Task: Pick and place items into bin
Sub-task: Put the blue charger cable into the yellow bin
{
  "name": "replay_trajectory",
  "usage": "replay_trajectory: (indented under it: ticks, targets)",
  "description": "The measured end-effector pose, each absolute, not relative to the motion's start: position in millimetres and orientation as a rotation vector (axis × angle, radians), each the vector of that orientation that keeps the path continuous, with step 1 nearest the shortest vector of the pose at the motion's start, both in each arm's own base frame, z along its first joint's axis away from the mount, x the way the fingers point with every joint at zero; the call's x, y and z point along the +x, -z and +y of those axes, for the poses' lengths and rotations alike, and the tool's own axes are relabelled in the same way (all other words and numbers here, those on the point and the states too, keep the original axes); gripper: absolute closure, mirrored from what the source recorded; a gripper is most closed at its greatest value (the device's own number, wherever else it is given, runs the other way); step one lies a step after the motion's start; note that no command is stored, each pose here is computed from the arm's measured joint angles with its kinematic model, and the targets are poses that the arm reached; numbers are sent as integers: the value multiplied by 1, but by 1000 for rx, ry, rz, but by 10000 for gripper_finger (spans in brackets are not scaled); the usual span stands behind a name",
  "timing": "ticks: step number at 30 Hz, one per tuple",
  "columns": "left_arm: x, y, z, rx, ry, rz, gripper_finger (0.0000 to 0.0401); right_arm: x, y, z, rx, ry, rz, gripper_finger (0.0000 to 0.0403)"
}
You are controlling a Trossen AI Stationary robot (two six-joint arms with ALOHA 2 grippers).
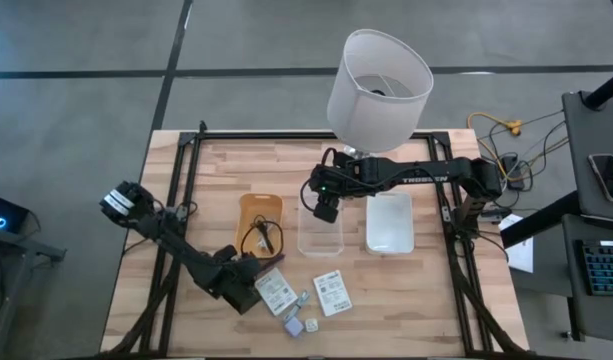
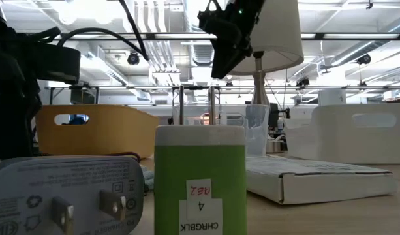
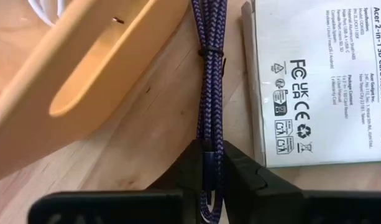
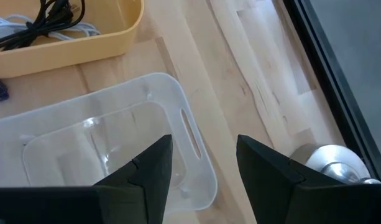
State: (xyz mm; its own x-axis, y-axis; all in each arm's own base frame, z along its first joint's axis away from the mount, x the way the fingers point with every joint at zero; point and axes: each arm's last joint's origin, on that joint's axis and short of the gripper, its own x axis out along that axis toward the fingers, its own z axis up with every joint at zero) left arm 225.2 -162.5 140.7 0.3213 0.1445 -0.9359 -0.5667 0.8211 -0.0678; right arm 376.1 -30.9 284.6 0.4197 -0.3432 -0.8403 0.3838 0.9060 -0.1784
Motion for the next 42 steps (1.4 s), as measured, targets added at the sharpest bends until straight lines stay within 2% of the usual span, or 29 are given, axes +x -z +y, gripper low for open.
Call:
replay_trajectory:
  ticks: [7,14,20,29,35,42]
  targets:
    - [224,-157,-169,-448,-433,1155,384,376,-285,-31,63,468,1036,236]
    - [216,-215,-186,-519,-312,1077,384,376,-285,-31,62,467,1035,236]
    - [203,-263,-174,-672,-270,918,384,377,-285,-31,64,467,1027,236]
    - [173,-249,-142,-847,-423,804,384,377,-285,-31,67,466,1023,236]
    - [162,-255,-121,-1000,-528,563,384,376,-284,-29,66,457,1035,236]
    - [163,-246,-112,-1166,-506,426,384,376,-284,-29,63,454,1037,236]
